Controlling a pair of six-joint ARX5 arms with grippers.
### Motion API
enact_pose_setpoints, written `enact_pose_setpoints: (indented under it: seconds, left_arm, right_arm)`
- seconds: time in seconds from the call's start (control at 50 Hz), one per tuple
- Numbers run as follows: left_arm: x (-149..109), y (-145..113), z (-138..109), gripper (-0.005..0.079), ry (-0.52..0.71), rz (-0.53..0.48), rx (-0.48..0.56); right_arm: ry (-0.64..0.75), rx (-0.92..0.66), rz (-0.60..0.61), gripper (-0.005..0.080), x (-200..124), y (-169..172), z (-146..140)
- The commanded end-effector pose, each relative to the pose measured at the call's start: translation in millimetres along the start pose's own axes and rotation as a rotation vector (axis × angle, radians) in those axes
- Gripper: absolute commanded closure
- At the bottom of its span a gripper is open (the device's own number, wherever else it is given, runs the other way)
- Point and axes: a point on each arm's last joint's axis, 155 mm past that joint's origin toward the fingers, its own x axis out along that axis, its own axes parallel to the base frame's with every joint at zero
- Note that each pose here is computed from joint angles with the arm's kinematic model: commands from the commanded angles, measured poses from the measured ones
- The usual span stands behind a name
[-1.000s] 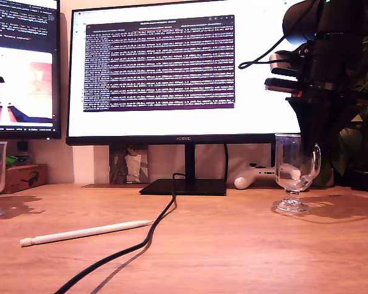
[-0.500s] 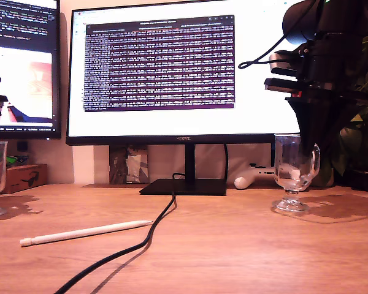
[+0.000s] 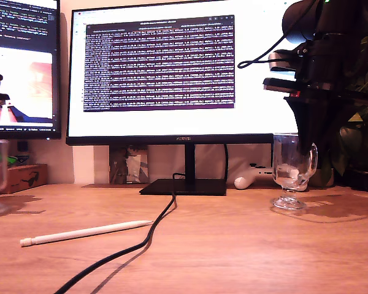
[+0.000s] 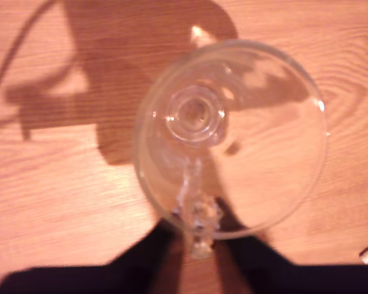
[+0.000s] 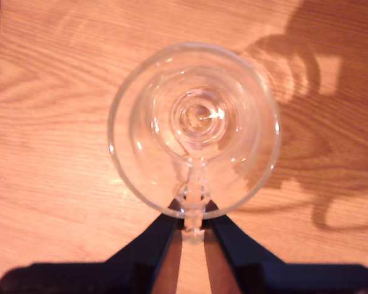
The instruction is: Pick the small glass cups in front of you with each of your hands, and place them behind the white pen
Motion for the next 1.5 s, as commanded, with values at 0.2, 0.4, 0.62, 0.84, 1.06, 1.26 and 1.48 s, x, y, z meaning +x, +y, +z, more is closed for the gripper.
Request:
enact_pose_setpoints:
  seconds: [0.2,0.4,0.62,0.84,1.06,1.26,1.48]
  left_arm:
    - [-0.1,-1.4,0.9,0.0766,0.0,-0.002,0.014]
    - [-6.5,-14.7,-2.9,0.0766,0.003,-0.007,0.047]
    - [-29.5,-37.0,0.6,0.0766,-0.065,-0.005,0.128]
    - [-39.8,-51.9,-2.5,0.0766,-0.083,-0.009,0.168]
    - [-43.1,-64.5,-6.9,0.0766,-0.08,-0.017,0.201]
    - [-42.8,-74.9,-9.8,0.0766,-0.072,-0.027,0.227]
    - [-52.6,-92.6,-7.7,0.0766,-0.117,-0.056,0.268]
  right_arm:
    - [-0.01,-0.013,0.006,0.0765,1.3,4.7,5.4]
    - [0.001,-0.012,0.006,0.0765,1.3,4.6,2.6]
    - [0.006,-0.015,0.026,0.0765,1.2,8.2,1.4]
    - [0.016,-0.05,0.089,0.0765,0.9,28.8,-1.7]
    - [-0.014,-0.124,0.114,0.0765,-15.5,57.2,9.0]
    - [-0.092,-0.194,0.151,0.0765,-40.9,90.1,29.8]
    - [-0.138,-0.235,0.205,0.0765,-55.6,123.3,37.2]
